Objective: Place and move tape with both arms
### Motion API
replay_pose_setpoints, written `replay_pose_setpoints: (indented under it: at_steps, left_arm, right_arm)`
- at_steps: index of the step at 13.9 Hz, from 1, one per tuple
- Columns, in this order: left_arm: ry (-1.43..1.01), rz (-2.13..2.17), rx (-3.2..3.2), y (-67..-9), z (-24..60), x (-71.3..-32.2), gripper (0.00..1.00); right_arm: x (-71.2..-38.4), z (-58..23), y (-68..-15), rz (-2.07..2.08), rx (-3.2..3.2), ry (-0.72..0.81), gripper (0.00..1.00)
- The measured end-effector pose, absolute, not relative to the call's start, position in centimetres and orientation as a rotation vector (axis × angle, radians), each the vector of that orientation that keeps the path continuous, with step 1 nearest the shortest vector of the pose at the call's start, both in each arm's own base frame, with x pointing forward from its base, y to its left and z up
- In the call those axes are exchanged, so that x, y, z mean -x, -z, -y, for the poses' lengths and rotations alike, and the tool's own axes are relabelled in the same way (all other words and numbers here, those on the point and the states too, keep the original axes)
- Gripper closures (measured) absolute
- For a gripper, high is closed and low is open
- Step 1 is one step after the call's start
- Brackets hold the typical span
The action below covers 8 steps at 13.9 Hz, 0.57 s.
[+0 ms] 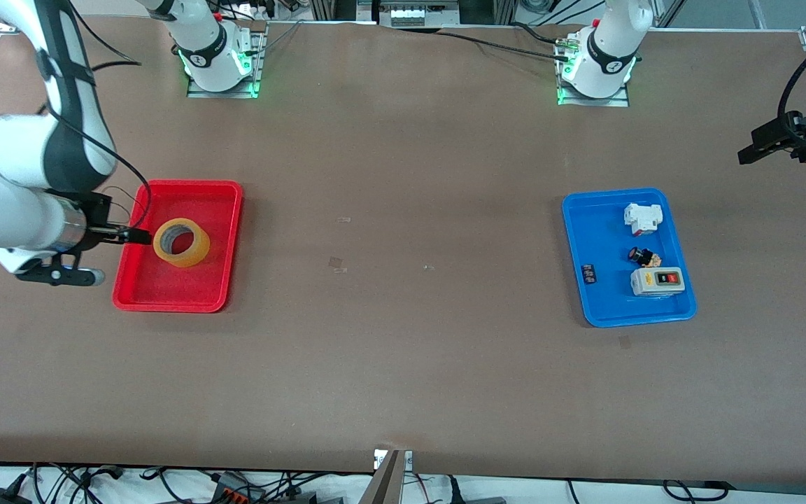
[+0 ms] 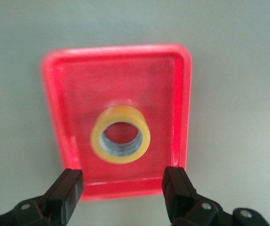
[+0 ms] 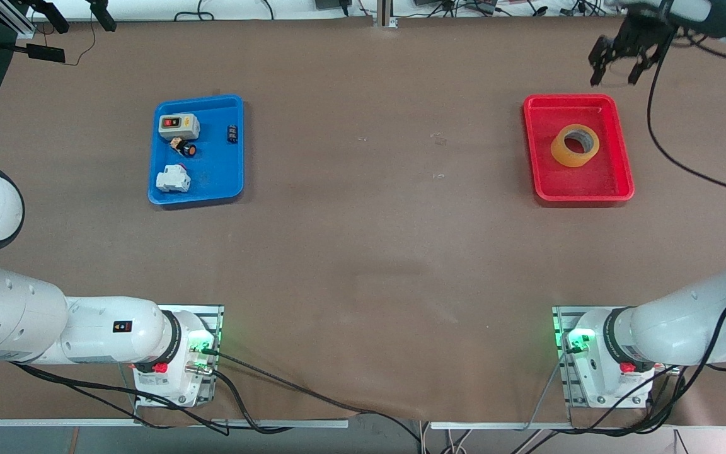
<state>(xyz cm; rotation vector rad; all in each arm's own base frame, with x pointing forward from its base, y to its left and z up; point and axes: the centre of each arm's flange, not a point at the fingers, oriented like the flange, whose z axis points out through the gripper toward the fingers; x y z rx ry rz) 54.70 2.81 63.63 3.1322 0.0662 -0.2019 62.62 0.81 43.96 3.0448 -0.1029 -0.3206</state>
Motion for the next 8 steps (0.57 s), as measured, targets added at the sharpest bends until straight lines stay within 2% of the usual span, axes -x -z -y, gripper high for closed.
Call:
replay_pose_setpoints:
  at_steps: [2,4,8]
  left_arm:
    - [0.202,-0.066,-3.132,-63.6,-2.8,-54.7,0.00]
    - [0.202,-0.066,-3.132,-63.6,-2.8,-54.7,0.00]
    - [0.202,-0.065,-3.132,-63.6,-2.8,-54.7,0.00]
  right_arm:
    - [-63.1,-2.8,-50.2,0.066,-3.053,0.266,0.00]
    - [-63.2,-3.4,-54.1,0.058,-3.059,0.213,0.00]
    - [-63.6,-2.7,-55.8,0.080,-3.075,0.161,0.00]
